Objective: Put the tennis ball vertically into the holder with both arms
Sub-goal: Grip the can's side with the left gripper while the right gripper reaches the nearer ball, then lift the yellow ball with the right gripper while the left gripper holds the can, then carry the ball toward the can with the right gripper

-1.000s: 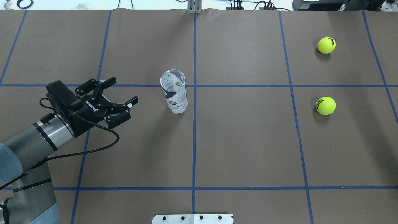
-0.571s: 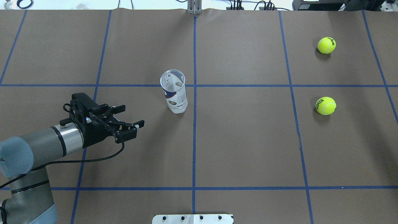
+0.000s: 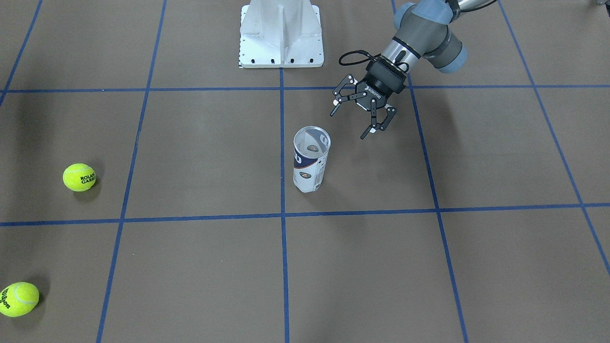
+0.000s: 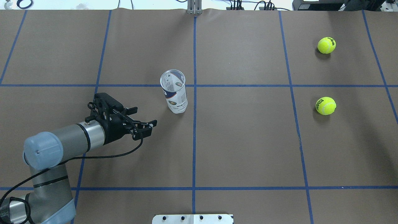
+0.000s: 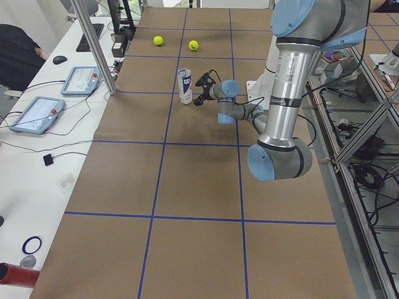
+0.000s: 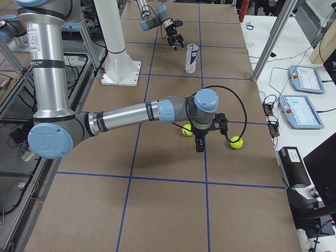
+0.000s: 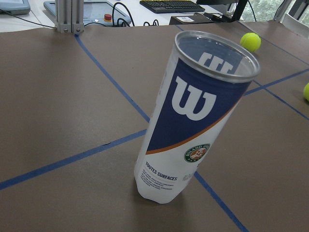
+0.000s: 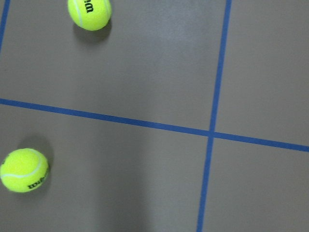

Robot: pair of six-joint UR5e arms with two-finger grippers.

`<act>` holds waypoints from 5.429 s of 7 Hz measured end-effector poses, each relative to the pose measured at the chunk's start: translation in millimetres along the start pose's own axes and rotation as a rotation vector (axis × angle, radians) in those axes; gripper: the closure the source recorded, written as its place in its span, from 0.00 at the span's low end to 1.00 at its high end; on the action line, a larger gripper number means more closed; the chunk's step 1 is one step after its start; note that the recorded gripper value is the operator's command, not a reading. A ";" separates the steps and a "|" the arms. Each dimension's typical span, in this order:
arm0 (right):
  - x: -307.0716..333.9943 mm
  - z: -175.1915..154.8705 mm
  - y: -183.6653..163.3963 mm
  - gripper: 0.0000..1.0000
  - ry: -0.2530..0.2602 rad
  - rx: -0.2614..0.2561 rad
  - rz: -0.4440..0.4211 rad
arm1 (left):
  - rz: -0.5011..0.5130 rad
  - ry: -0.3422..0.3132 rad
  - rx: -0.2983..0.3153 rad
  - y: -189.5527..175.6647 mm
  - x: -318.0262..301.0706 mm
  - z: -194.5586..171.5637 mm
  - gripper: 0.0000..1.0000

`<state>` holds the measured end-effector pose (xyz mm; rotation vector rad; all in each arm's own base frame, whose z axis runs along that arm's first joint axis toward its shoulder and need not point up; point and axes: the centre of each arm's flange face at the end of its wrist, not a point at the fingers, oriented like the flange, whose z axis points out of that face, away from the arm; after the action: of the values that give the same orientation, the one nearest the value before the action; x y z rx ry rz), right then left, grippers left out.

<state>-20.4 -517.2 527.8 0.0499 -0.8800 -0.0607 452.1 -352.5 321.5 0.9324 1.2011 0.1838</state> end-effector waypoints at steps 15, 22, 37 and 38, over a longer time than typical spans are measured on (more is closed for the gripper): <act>-146.1 204.1 11.1 0.21 0.035 0.035 -0.040 | 0.011 -0.041 -0.031 13.8 -17.6 7.2 0.01; -175.4 167.5 -8.9 1.00 -0.054 0.051 -0.088 | 0.011 -0.033 -0.028 13.0 -11.4 12.2 0.01; -314.5 77.7 -67.6 1.00 -0.246 0.147 -0.008 | 0.137 -0.185 0.164 9.0 40.7 117.2 0.01; -315.7 78.8 -66.8 1.00 -0.246 0.146 -0.009 | 0.133 -0.191 0.184 7.9 39.4 117.1 0.01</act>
<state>-284.0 -562.0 330.8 0.1856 -1.1298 -0.0109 570.4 -385.3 305.1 1.1653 0.9914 0.0888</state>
